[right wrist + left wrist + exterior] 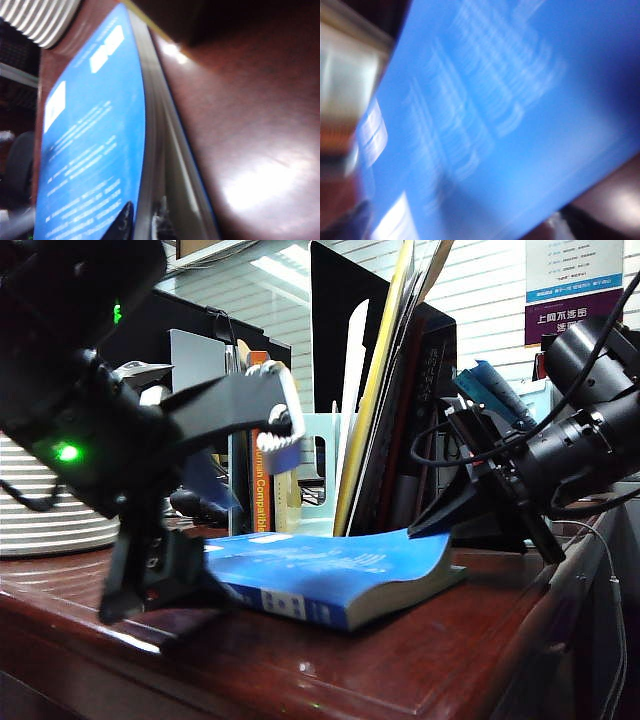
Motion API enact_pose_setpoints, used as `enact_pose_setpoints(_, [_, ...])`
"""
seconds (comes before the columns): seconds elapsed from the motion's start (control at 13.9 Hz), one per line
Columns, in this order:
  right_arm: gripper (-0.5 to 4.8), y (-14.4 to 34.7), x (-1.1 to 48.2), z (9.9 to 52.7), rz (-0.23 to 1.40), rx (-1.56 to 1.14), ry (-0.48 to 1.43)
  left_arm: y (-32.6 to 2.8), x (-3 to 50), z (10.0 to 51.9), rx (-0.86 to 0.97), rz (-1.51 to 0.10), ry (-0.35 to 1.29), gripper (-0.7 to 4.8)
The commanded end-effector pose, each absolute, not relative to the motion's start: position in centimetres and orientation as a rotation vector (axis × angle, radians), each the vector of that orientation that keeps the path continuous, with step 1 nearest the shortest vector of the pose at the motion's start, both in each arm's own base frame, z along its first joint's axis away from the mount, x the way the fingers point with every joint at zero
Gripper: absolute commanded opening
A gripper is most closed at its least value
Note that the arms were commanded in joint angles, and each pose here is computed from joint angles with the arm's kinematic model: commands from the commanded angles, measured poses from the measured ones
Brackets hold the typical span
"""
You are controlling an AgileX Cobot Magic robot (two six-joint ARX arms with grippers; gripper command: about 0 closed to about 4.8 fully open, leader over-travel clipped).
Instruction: Pick up the blue book and put it on the bookshelf.
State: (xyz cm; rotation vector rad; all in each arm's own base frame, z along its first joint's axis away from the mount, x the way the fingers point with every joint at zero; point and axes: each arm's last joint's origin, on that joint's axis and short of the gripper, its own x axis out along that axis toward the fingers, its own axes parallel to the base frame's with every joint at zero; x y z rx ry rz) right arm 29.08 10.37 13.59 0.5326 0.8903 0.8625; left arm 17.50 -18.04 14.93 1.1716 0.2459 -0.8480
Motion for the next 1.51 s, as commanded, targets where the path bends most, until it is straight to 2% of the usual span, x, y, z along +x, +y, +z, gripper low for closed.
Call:
enact_pose_setpoints(0.07, [0.39, 11.1, 28.4, 13.3, 0.964, 0.564, 0.955, -18.2, 17.0, 13.4, 1.170, -0.965, 0.309, 4.79])
enact_pose_setpoints(0.22, [0.39, 11.1, 28.3, 13.3, 0.980, 0.569, 0.959, -18.3, 17.1, 12.4, 1.185, -0.975, 0.345, 4.79])
enact_pose_setpoints(0.29, [0.39, 11.1, 28.3, 13.3, 0.979, 0.568, 0.958, -18.3, 17.2, 12.2, 1.189, -0.972, 0.351, 4.37])
enact_pose_setpoints(0.43, [0.40, 11.1, 28.3, 13.3, 0.979, 0.568, 0.957, -18.4, 17.3, 12.3, 1.195, -0.940, 0.342, 0.70])
enact_pose_setpoints(0.5, [0.46, 11.1, 28.4, 13.4, 0.980, 0.567, 0.953, -18.4, 17.4, 12.3, 1.201, -0.919, 0.340, 0.51])
enact_pose_setpoints(0.57, [0.89, 11.1, 28.4, 13.4, 0.982, 0.564, 0.943, -18.3, 17.4, 12.4, 1.201, -0.917, 0.340, 0.47])
enact_pose_setpoints(0.65, [2.00, 11.1, 28.6, 13.6, 0.985, 0.558, 0.921, -18.3, 17.4, 12.4, 1.202, -0.916, 0.341, 0.35])
enact_pose_setpoints(0.72, [2.82, 11.1, 28.7, 13.7, 0.989, 0.557, 0.902, -18.3, 17.4, 12.5, 1.208, -0.896, 0.341, -0.06])
enact_pose_setpoints(0.86, [3.47, 10.9, 29.1, 14.2, 0.987, 0.559, 0.883, -18.1, 17.3, 13.1, 1.208, -0.874, 0.330, -0.06])
enact_pose_setpoints(1.01, [3.81, 10.4, 29.4, 14.8, 0.960, 0.552, 0.848, -17.9, 17.1, 14.5, 1.187, -0.850, 0.291, -0.06])
enact_pose_setpoints(1.15, [3.81, 9.9, 29.7, 15.8, 0.942, 0.546, 0.806, -17.4, 16.7, 16.6, 1.148, -0.820, 0.224, -0.06])
enact_pose_setpoints(1.51, [3.79, 9.5, 30.8, 20.0, 0.941, 0.513, 0.651, -15.5, 15.0, 24.4, 0.791, -0.656, -0.006, -0.06])
